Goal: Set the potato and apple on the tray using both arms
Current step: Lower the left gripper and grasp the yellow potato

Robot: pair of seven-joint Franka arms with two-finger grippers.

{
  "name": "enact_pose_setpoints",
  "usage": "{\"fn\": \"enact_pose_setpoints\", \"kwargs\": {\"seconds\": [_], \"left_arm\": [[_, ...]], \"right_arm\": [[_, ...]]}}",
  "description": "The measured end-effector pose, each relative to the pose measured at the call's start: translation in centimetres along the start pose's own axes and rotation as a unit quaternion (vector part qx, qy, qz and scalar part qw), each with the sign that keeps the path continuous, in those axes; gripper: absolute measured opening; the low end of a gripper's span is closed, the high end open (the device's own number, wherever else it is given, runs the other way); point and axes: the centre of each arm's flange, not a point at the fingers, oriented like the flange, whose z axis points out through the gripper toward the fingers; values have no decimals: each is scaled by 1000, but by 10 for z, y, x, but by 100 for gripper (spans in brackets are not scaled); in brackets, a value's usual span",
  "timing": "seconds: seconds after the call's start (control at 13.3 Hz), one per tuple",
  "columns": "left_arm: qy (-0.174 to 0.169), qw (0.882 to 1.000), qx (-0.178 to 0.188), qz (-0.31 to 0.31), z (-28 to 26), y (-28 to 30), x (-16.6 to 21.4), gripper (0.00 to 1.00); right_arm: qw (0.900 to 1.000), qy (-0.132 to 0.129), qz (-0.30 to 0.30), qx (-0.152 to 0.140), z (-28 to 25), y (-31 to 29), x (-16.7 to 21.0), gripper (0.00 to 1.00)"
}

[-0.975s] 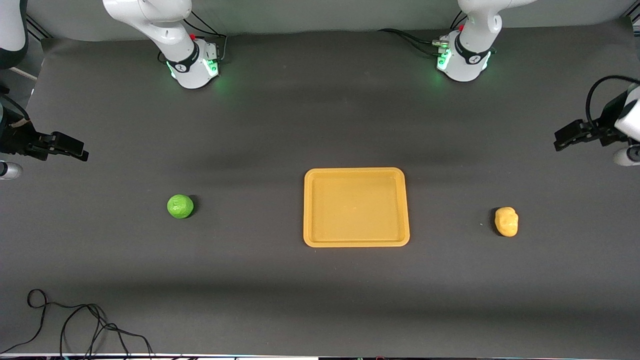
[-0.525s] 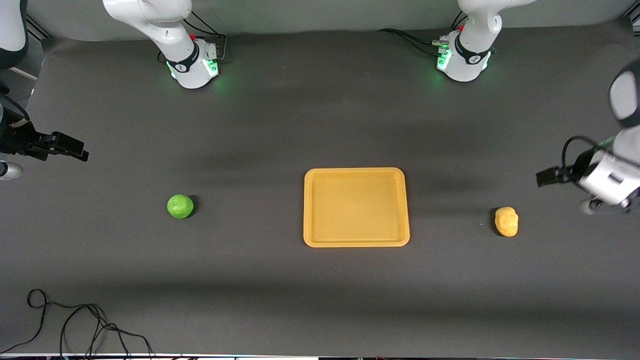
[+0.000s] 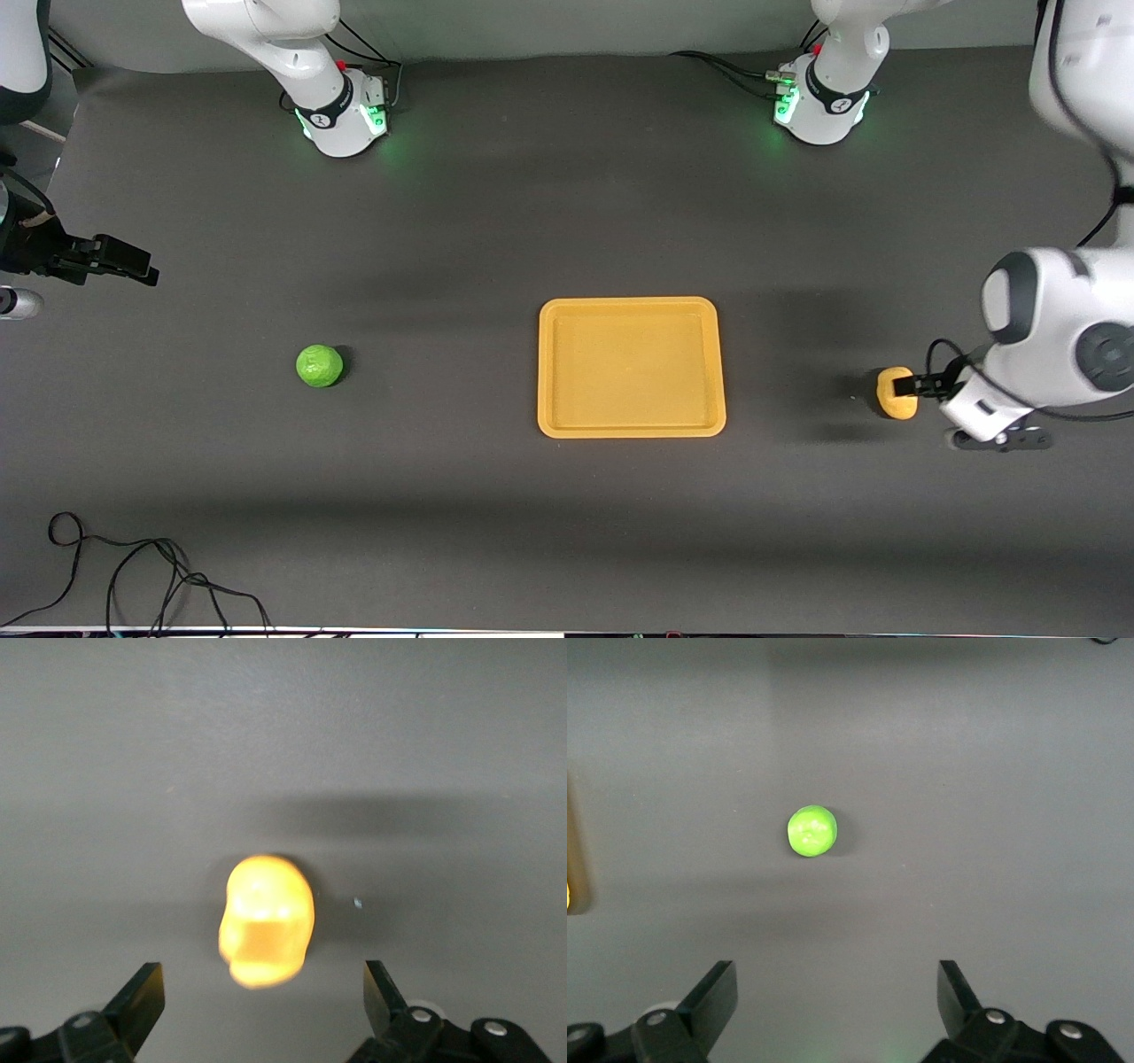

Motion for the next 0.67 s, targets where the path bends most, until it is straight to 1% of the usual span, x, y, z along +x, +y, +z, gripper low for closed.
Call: {"fn": "enact_pose_setpoints", "kwargs": {"seconds": [0.3, 0.53, 0.67], "left_arm": [[4, 1000, -9, -2, 50, -5, 10, 100], [-8, 1000, -11, -5, 66, -8, 8, 100], [-10, 1000, -11, -5, 67, -8, 7, 97]], "right_arm": [[1000, 0, 0, 1, 0, 0, 0, 100], [1000, 0, -1, 1, 0, -1, 0, 100], [1000, 0, -1, 1, 0, -2, 0, 100]]}}
